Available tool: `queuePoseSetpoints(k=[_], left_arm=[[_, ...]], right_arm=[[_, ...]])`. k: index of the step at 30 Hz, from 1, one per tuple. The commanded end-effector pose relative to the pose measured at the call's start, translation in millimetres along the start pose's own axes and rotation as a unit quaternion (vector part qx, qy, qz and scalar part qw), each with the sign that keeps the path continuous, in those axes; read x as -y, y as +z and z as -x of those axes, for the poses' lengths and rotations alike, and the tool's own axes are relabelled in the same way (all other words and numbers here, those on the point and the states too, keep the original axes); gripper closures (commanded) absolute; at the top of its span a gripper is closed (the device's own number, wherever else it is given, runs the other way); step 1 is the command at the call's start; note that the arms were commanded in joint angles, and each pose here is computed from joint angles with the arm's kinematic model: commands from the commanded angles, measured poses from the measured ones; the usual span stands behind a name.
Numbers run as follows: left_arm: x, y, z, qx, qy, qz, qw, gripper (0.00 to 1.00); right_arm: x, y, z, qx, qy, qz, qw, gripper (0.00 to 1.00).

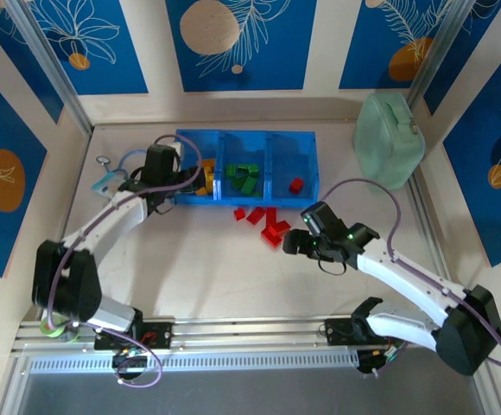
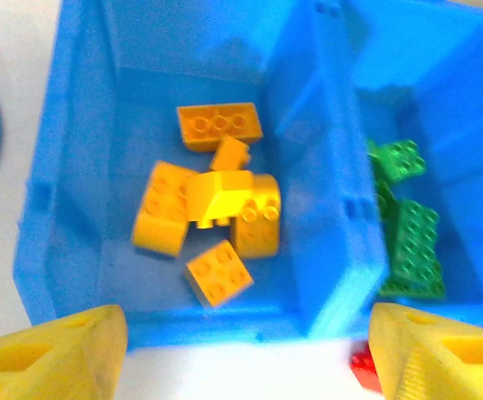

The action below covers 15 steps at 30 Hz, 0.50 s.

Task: Sort the legos into containers by color
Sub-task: Place the lego in the container, then pick up the lego from the center of the table.

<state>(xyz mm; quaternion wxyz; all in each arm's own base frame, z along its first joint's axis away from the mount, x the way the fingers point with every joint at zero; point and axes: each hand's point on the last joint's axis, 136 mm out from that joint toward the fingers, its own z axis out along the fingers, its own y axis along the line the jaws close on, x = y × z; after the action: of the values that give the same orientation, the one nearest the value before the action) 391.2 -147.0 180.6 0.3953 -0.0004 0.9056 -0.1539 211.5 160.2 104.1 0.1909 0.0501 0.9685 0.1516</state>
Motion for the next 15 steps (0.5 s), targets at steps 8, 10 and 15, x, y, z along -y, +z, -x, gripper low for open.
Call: queuePoseSetpoints(k=[8, 10, 15], left_arm=[[13.6, -43.6, -85.5, -0.006, 0.027, -0.004, 1.0, 0.24], [8.8, -49.3, -99.6, -0.013, 0.023, -0.003, 1.0, 0.24], [-5.4, -62.2, -119.3, -0.02, 0.021, 0.008, 1.0, 0.25]], right_arm=[[-40.9, 41.4, 26.2, -0.059, -0.054, -0.024, 0.997, 0.22], [-44.6, 51.4, 28.7, -0.071, -0.059, -0.035, 0.995, 0.22], [-52.7, 74.7, 36.9, -0.084, -0.068, -0.064, 0.992, 0.22]])
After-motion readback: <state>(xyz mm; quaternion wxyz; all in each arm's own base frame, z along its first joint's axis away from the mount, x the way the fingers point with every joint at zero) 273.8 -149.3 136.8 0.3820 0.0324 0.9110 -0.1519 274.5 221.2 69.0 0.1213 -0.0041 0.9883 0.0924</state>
